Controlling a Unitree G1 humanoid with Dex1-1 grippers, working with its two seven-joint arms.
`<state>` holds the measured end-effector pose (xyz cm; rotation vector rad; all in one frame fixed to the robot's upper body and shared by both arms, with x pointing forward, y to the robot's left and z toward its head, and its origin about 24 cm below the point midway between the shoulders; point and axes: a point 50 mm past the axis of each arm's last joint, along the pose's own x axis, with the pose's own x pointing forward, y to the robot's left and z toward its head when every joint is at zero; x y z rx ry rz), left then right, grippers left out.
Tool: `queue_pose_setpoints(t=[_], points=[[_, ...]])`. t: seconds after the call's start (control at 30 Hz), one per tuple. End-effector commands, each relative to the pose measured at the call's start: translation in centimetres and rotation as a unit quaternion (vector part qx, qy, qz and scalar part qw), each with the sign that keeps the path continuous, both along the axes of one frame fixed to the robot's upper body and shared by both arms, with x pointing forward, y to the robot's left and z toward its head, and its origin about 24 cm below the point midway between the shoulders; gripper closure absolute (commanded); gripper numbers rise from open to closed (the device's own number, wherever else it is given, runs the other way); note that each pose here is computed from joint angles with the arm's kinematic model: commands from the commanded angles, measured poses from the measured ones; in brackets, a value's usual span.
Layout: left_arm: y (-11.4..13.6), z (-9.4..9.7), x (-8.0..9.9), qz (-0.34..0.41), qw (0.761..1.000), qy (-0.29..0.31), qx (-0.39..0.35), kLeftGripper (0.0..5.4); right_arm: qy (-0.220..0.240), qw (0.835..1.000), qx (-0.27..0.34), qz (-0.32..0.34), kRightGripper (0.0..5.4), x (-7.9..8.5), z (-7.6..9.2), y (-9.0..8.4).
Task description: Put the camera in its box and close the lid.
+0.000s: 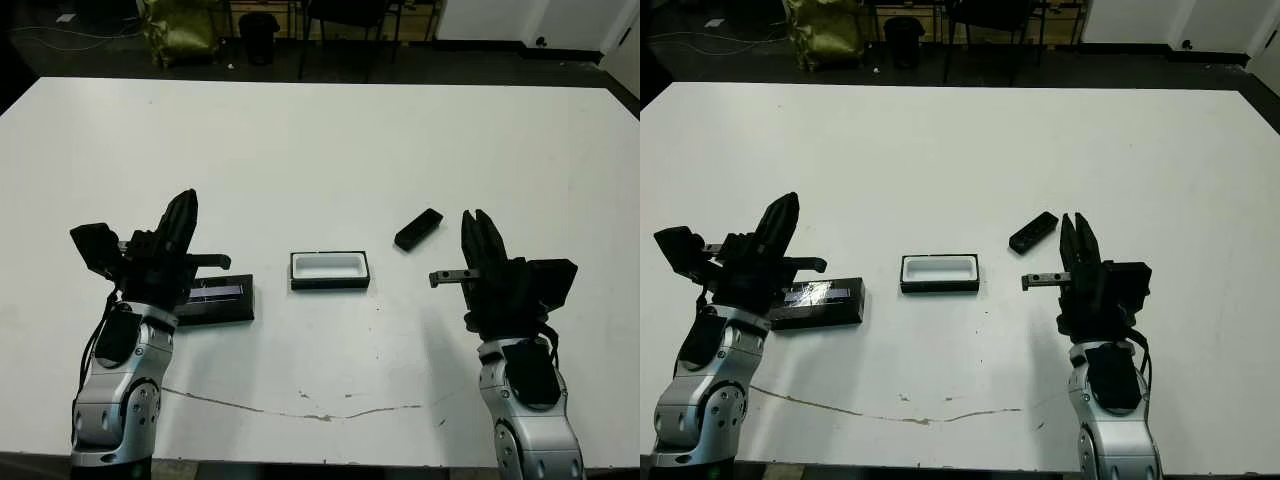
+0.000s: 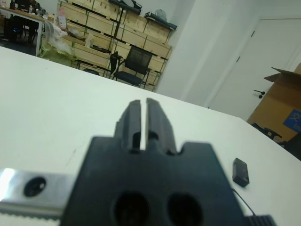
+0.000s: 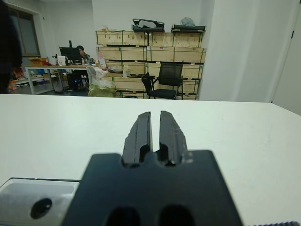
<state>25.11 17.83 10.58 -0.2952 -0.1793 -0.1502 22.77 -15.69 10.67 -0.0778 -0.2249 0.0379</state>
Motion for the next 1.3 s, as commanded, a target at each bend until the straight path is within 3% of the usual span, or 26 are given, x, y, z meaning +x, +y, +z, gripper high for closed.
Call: queue_pose_setpoints(t=[0.03, 0.4, 0.63, 0.8, 0.93, 1.1, 1.23, 1.3], points=[[0.1, -0.7, -0.2, 0.000, 1.000, 0.014, 0.000, 5.39, 0.021, 1.000, -0.006, 0.000, 5.40, -0.2, -0.7, -0.2], [-0.1, -0.7, -0.2, -0.003, 1.000, 0.023, 0.002, 5.39, 0.017, 1.000, -0.004, 0.008, 5.40, -0.3, -1.0, -0.7], [-0.1, -0.9, -0.3, -0.003, 1.000, 0.022, -0.001, 5.39, -0.027, 0.997, -0.068, 0.034, 5.40, 1.4, 2.5, -2.6], [-0.1, -0.9, -0.4, 0.001, 1.000, 0.023, 0.002, 5.39, -0.040, 0.988, -0.133, 0.067, 5.40, 5.4, 7.5, -5.1], [-0.1, -0.9, -0.4, 0.002, 1.000, 0.026, -0.003, 5.39, -0.006, 0.979, -0.188, 0.077, 5.40, 9.3, 10.5, -6.6], [-0.1, -0.9, -0.4, 0.003, 1.000, 0.026, 0.000, 5.39, 0.048, 0.961, -0.259, 0.088, 5.40, 13.6, 12.7, -7.4], [-0.2, -0.9, -0.4, 0.002, 1.000, 0.027, 0.000, 5.39, 0.098, 0.930, -0.344, 0.078, 5.40, 16.7, 13.4, -7.5], [-0.2, -1.0, -0.4, 0.001, 1.000, 0.026, 0.004, 5.39, 0.121, 0.922, -0.357, 0.083, 5.40, 17.6, 13.3, -7.5]])
